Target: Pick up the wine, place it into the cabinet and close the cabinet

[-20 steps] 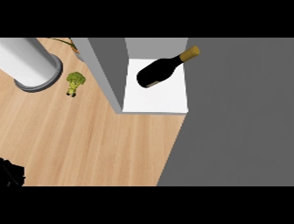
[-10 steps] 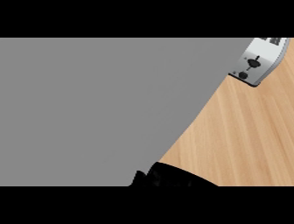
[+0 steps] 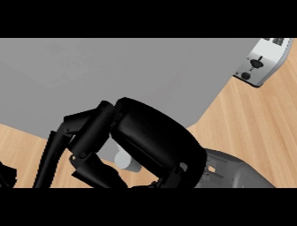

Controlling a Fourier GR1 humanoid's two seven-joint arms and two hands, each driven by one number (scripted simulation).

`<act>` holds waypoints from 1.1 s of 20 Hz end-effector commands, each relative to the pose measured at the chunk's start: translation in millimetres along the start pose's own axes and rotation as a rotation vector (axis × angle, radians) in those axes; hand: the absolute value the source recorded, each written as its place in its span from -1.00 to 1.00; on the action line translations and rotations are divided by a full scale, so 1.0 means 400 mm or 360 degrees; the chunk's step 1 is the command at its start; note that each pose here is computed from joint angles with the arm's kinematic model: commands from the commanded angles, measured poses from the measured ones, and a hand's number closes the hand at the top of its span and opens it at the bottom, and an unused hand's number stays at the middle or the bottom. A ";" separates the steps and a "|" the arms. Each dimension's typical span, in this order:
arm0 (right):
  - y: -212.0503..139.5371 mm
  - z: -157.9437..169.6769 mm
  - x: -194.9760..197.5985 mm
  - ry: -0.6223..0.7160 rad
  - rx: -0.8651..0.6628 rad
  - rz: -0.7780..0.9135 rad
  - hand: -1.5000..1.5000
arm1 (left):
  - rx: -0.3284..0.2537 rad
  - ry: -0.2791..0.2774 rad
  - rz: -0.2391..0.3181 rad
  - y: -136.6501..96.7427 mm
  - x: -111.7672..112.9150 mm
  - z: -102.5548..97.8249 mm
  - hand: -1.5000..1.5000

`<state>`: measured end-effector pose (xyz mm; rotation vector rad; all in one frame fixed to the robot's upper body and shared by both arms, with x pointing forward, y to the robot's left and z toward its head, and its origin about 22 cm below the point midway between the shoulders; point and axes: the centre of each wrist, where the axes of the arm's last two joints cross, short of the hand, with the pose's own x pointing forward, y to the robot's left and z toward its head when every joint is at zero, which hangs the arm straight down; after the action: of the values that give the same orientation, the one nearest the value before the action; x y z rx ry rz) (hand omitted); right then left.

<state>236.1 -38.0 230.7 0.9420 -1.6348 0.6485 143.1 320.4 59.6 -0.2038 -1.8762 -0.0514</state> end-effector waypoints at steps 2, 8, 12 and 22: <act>-0.047 -0.071 -0.046 -0.0026 -0.0141 -0.0060 1.00 | -0.0007 0.0017 -0.0026 0.010 -0.008 -0.017 1.00; -0.168 -0.095 -0.068 0.0061 -0.0225 -0.0123 1.00 | -0.0025 0.0029 -0.0024 -0.036 0.009 0.015 1.00; -0.199 -0.069 -0.162 0.0077 -0.0258 -0.0134 1.00 | -0.0028 0.0024 0.0003 -0.009 0.006 -0.010 1.00; -0.324 -0.069 -0.162 0.0068 -0.0477 -0.0062 1.00 | -0.0009 0.0033 -0.0046 0.018 0.044 -0.016 1.00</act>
<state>339.7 -45.6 179.8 0.8599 -1.6078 0.4948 144.9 322.0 70.3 -0.1830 -1.8683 -0.0726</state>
